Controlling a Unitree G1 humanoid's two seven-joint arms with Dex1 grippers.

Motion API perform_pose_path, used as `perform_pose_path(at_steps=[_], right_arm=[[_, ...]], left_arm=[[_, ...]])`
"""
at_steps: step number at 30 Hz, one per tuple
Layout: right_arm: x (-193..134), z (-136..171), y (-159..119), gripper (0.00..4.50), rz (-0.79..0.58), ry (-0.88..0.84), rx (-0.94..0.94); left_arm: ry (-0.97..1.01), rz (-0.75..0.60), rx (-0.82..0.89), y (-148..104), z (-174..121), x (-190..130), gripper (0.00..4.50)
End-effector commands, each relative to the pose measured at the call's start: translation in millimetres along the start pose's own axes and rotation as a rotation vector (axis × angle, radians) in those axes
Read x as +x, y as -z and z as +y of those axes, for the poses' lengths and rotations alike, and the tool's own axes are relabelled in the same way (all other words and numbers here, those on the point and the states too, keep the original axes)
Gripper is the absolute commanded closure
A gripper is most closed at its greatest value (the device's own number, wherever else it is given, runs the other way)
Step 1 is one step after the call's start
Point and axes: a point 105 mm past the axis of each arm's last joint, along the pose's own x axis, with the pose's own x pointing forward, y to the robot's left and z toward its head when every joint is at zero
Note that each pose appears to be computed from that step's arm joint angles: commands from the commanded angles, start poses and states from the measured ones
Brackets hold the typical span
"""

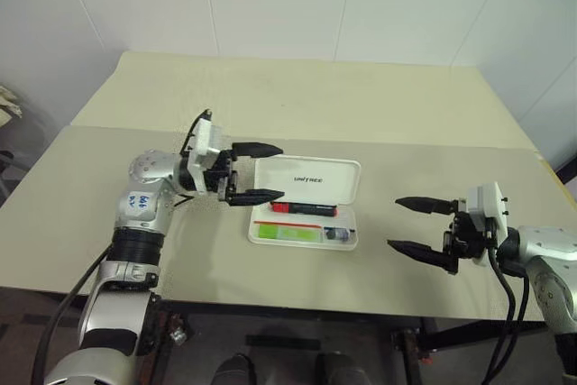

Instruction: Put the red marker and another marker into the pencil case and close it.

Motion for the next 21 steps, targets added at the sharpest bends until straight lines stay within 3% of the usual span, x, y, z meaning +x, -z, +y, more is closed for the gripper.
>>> perform_pose_path(at_steps=[1,9,13,21], right_arm=[[0.1,-1.8,-8.0,0.00,-0.022,-0.015,-0.036],[0.8,-4.3,-9.5,0.00,-0.028,-0.030,-0.044],[0.0,-3.2,-9.5,0.00,-0.031,-0.028,-0.044],[2.9,-7.7,-18.5,0.00,-0.099,-0.040,-0.044]], left_arm=[[-0.024,-0.024,0.038,-11.3,11.4,-9.6,1.56],[-0.142,-0.024,0.001,-7.9,37.8,-23.6,4.33],[-0.192,-0.022,0.008,-10.6,48.6,-29.2,4.45],[-0.470,0.104,0.018,0.4,84.3,-45.2,4.45]])
